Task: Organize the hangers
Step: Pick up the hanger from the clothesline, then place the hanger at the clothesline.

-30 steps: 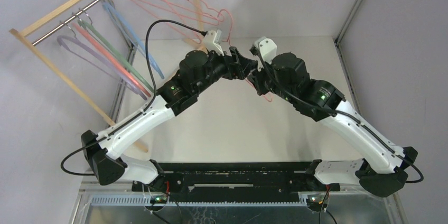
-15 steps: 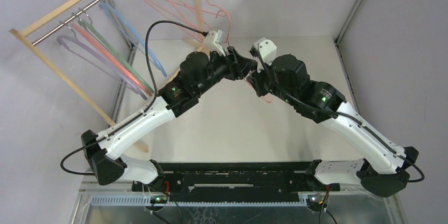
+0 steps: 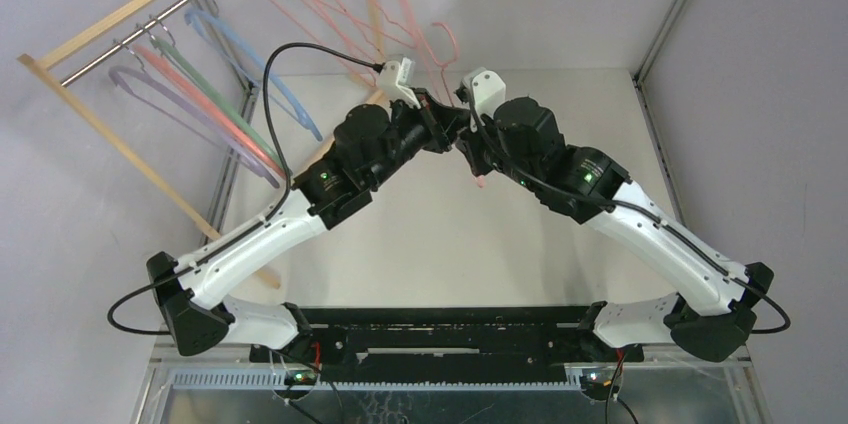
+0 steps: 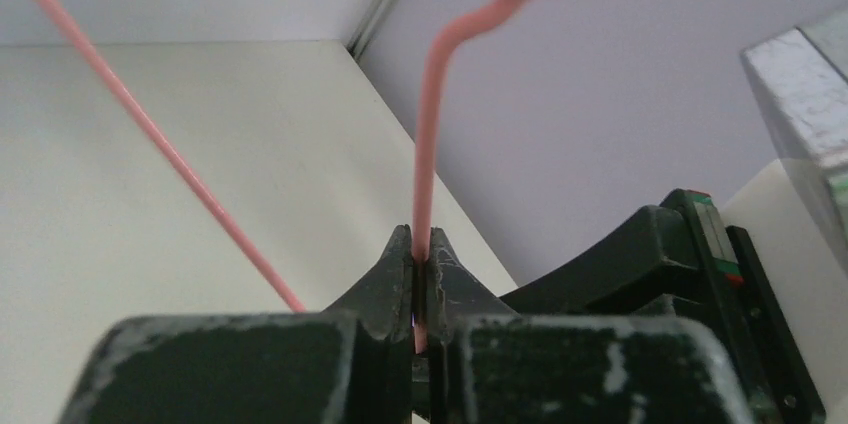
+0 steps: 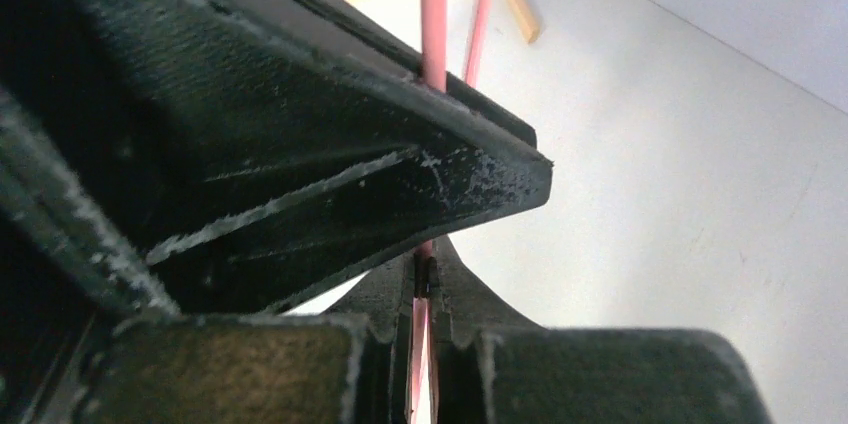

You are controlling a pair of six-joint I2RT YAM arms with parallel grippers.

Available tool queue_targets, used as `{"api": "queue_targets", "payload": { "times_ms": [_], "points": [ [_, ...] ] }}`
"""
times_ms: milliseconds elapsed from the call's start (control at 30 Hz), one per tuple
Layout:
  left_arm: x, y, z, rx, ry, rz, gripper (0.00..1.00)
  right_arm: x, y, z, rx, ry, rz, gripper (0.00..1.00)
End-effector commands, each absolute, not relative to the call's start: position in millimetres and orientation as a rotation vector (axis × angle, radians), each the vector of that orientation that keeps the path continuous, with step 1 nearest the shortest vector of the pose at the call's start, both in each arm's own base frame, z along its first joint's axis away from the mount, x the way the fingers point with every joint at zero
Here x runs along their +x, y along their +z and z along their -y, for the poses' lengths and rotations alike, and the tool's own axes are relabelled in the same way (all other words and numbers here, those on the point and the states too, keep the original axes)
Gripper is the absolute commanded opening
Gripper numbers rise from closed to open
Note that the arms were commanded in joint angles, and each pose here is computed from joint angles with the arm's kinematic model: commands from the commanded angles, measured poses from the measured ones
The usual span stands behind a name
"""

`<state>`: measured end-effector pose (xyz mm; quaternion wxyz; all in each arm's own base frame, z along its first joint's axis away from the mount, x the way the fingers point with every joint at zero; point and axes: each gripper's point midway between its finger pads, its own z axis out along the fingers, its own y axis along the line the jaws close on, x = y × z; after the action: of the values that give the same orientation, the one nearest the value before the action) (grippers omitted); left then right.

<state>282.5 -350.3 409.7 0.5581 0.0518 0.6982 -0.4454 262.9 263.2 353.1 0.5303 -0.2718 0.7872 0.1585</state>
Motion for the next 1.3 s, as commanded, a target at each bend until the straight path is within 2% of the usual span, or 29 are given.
{"api": "queue_targets", "payload": {
  "times_ms": [0, 300, 333, 400, 500, 600, 900, 1267],
  "points": [
    [271.8, 399.5, 354.4, 0.186, -1.051, -1.665, 0.00, 265.2, 408.9, -271.9, -0.585, 0.465, -1.717, 0.00],
    [279.2, 399.1, 340.0, 0.148, -0.972, -1.646, 0.00, 259.0, 415.0, -267.2, -0.581, 0.483, -1.705, 0.02],
    [280.9, 397.7, 336.7, 0.138, -0.954, -1.647, 0.00, 257.4, 417.0, -264.6, -0.578, 0.483, -1.701, 0.16],
    [285.6, 394.6, 326.9, 0.109, -0.899, -1.653, 0.00, 257.3, 419.0, -255.8, -0.550, 0.460, -1.697, 0.55],
    [289.6, 389.1, 312.6, 0.085, -0.823, -1.671, 0.00, 255.5, 424.4, -237.8, -0.490, 0.432, -1.672, 0.79],
    [288.7, 383.4, 300.9, 0.063, -0.783, -1.680, 0.00, 255.0, 427.7, -216.8, -0.420, 0.403, -1.651, 0.94],
    [277.6, 398.4, 271.9, -0.035, -0.792, -1.642, 0.00, 269.7, 426.8, -166.6, -0.262, 0.356, -1.653, 0.96],
    [313.4, 415.2, 242.5, -0.166, -0.796, -1.592, 0.00, 284.0, 413.6, -163.0, -0.254, 0.357, -1.689, 0.94]
  ]
}}
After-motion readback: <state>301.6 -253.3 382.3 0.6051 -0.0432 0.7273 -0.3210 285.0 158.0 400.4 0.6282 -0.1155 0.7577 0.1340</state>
